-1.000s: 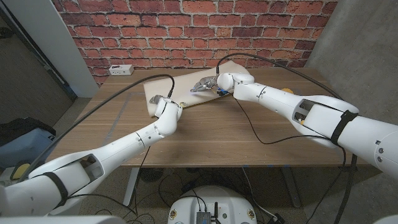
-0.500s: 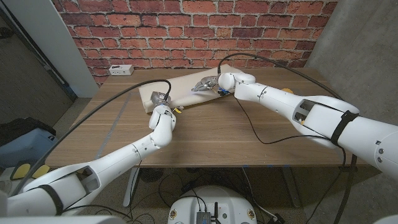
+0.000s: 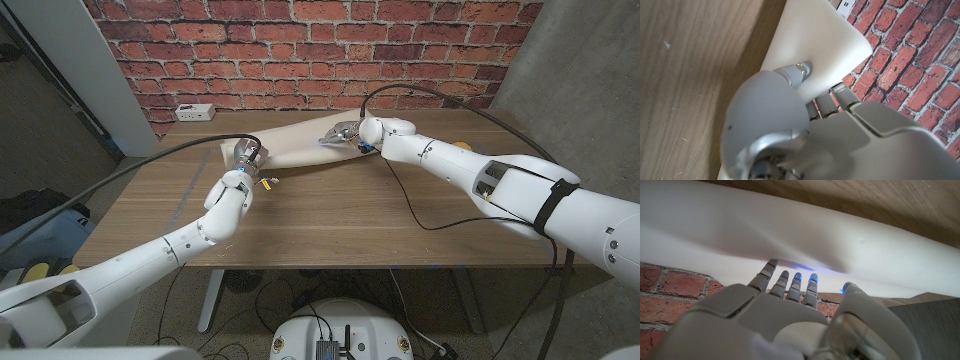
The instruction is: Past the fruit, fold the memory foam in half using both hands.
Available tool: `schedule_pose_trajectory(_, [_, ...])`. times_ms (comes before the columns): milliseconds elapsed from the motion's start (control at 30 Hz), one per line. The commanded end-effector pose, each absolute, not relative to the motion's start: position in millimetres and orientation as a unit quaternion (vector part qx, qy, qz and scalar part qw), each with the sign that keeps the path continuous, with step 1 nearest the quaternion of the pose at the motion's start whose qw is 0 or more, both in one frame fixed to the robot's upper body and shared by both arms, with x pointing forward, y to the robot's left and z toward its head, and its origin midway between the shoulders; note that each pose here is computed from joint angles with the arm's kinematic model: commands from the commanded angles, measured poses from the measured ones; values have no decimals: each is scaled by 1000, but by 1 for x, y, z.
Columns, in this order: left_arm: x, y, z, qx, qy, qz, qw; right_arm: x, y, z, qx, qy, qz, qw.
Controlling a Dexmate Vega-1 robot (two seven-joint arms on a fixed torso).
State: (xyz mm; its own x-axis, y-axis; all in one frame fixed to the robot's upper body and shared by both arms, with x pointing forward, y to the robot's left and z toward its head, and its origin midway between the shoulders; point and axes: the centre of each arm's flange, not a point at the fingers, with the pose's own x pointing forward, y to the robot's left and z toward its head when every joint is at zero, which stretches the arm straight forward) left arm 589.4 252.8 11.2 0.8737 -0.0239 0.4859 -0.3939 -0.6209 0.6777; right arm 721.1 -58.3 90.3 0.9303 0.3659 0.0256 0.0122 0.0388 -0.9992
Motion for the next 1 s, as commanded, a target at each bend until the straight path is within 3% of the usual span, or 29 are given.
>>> schedule_pose_trajectory(33, [549,259,22,892,-169,212,361,731,-74,80,-686,-112,103,711])
schedule_pose_trajectory(633, [494,278,38,900,-205,290,254,714,-52,49,-719,-127,128,671])
schedule_pose_trajectory(1000, [484,283,55,893,-248,318,201,684,-39,37,-721,-171,148,655])
